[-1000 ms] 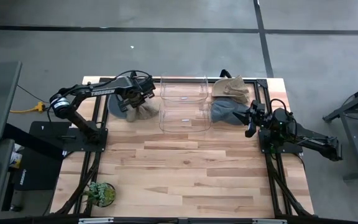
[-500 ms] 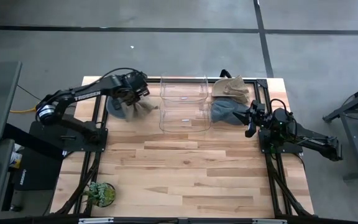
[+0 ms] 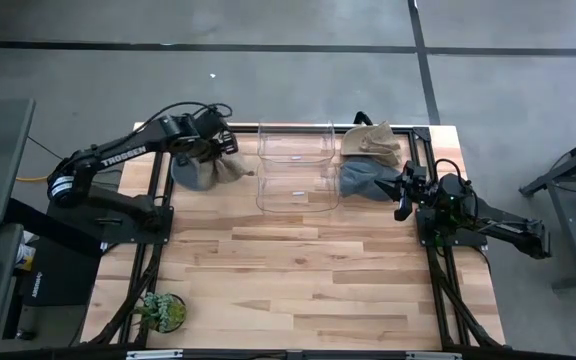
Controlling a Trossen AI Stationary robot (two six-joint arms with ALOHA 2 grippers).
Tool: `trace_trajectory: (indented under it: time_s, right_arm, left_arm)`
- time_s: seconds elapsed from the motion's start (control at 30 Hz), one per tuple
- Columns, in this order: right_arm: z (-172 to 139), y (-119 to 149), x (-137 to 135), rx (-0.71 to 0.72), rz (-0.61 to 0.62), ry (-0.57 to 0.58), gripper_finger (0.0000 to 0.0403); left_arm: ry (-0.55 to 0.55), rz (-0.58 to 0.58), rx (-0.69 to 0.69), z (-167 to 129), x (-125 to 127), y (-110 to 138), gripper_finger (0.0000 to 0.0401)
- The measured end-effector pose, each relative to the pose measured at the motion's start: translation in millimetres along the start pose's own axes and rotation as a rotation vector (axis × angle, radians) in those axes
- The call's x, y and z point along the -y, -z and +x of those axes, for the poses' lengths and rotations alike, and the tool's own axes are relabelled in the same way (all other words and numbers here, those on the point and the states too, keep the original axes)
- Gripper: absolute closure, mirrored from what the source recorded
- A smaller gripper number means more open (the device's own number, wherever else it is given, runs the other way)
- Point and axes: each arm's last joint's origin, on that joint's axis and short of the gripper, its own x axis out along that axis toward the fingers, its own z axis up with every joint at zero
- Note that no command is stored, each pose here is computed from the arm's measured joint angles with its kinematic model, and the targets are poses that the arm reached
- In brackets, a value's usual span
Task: Pick & Place hat
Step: Put the left brown cap into the top transparent bin
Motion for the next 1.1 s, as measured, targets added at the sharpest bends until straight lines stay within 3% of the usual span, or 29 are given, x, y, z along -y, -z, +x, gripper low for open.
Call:
trace_trajectory:
  time_s: [0.4,0.77,1.1]
  right_arm:
    - [0.0,0.0,0.0,0.000,0.002,0.000,0.0402]
    - [0.0,0.0,0.0,0.000,0.002,0.000,0.0402]
    - [0.0,0.0,0.0,0.000,0.002,0.000,0.0402]
  left_arm:
    - [0.080,0.567,0.135,-35.0,17.3,-16.5,0.0401]
    - [0.128,1.071,0.286,-40.1,31.6,-24.0,0.0401]
    - [0.118,1.270,0.431,-20.1,59.8,-31.0,0.0401]
